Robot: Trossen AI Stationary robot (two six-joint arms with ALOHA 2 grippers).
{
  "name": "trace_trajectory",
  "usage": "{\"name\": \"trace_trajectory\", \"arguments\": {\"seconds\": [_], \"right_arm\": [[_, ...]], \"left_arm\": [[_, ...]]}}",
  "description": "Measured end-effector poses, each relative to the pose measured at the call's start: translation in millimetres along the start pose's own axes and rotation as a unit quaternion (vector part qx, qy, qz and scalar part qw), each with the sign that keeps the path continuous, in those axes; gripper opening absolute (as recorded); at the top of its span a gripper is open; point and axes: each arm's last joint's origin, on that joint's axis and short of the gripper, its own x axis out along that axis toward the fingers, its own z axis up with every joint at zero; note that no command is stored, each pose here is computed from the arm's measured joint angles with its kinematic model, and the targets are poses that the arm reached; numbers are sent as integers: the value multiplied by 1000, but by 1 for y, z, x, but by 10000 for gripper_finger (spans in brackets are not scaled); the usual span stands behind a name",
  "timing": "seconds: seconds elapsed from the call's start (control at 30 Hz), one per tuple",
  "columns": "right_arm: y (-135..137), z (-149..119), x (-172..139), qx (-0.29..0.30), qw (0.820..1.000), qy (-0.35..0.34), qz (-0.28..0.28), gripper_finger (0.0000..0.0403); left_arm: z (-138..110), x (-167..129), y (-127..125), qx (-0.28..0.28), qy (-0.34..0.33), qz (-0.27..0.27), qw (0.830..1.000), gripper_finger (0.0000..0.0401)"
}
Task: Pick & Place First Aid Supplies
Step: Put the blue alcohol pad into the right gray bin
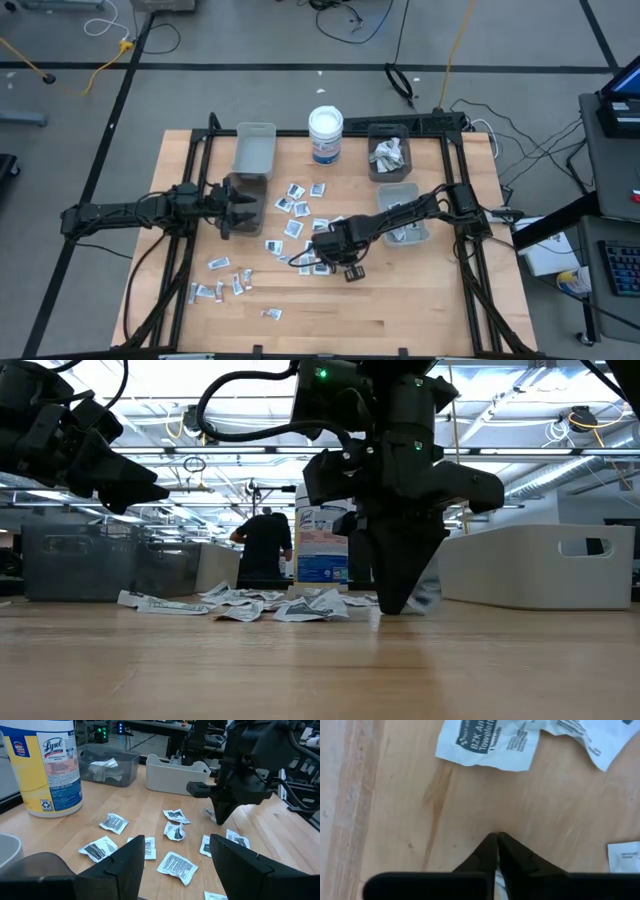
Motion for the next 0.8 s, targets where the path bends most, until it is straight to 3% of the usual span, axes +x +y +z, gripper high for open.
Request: {"name": "trace_trajectory", "arguments": {"seconds": [0.3,0.53,0.8], "right_arm": [[3,-6,-14,-21,1000,14,1,1],[7,-17,-47,-66,997,27,2,1],[5,-34,-86,-77,997,31,2,0]], "left_arm": [[0,0,0,0,0,0,1000,230],[0,0,0,0,0,0,1000,230],[0,0,0,0,0,0,1000,230]]}}
